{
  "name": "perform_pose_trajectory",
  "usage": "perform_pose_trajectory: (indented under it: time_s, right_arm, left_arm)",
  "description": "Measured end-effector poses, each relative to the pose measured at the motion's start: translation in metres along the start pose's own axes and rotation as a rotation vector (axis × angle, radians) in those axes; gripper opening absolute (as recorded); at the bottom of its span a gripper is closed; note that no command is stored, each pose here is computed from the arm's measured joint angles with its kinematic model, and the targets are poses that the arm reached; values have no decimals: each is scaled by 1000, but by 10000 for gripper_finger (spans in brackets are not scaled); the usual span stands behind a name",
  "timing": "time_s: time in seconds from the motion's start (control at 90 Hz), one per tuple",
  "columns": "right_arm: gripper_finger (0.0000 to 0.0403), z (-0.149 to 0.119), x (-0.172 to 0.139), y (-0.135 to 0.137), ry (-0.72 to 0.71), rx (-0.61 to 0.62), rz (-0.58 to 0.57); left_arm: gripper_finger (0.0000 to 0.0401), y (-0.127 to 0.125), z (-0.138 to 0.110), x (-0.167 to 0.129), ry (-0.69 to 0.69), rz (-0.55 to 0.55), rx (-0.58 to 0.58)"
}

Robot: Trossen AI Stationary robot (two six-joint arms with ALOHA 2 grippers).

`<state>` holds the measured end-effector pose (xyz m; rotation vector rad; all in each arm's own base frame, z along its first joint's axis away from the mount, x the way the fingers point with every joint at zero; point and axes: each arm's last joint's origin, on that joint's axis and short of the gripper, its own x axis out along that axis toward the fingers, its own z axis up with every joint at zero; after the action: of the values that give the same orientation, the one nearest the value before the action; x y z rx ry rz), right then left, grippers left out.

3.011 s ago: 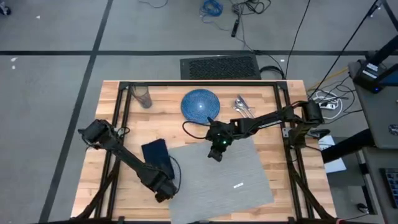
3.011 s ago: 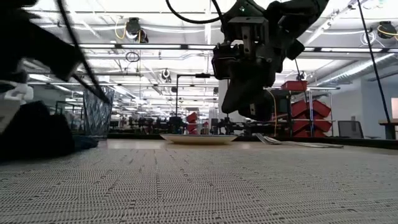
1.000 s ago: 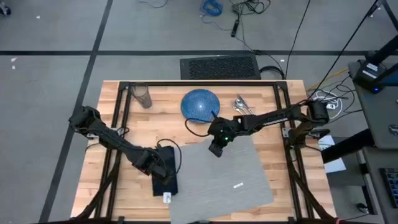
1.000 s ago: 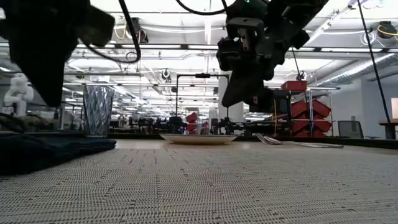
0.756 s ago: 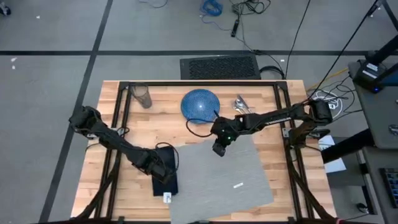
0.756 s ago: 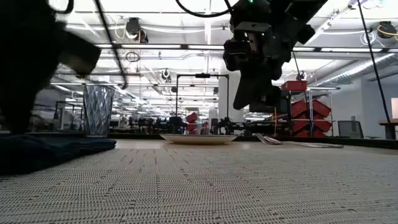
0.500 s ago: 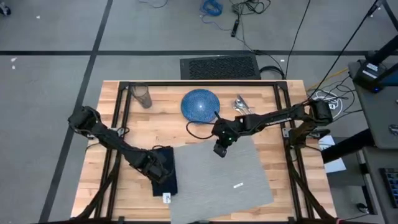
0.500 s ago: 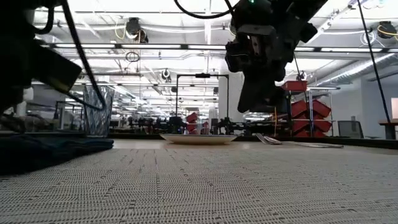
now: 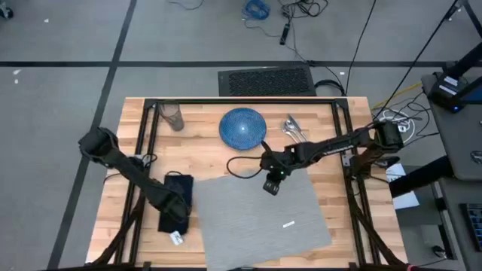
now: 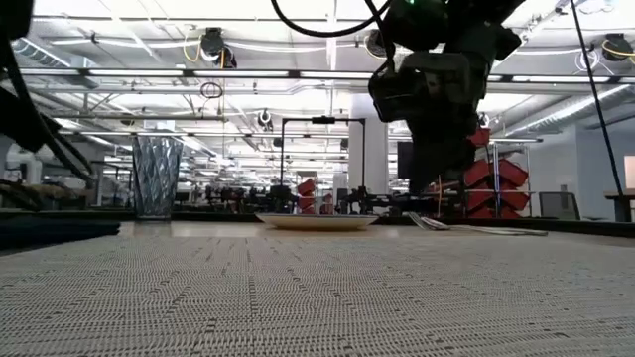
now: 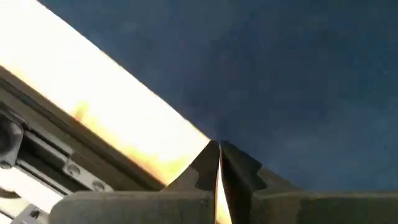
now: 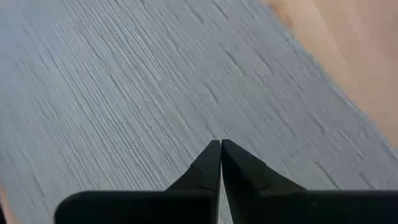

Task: Set table place
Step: Fold the blue table napkin

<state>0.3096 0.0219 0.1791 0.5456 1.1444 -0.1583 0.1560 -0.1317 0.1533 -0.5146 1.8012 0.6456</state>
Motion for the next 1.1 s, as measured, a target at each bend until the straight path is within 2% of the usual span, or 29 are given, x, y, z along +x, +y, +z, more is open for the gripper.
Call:
perform_pose_trajectory:
  time_s: [0.211, 0.3, 0.456, 0.533, 0.622, 0.756, 0.944, 1.1]
  right_arm:
    - [0, -9, 1, 3, 37, -1, -65]
    - [0, -12, 2, 6, 34, -10, -64]
    - [0, -16, 9, 14, -18, -25, 6]
    - [0, -22, 17, 13, -48, 19, 83]
    - [0, -29, 27, 7, -94, 97, 135]
    - [0, -38, 34, -1, -116, 166, 161]
    - [0, -54, 43, -15, -89, 265, 103]
    - [0, -60, 45, -20, -90, 321, 87]
  left_arm:
    - [0, 12, -17, 6, 100, -6, -28]
    - [0, 16, -23, 5, 92, -10, -54]
    - [0, 18, -30, -14, -127, -130, -176]
    - [0, 20, -31, -23, -260, -215, -235]
    - [0, 17, -30, -27, -347, -300, -254]
    - [0, 16, -28, -26, -387, -291, -228]
    - [0, 15, -26, -22, -394, -248, -171]
    - [0, 21, -26, -9, -324, -196, -166]
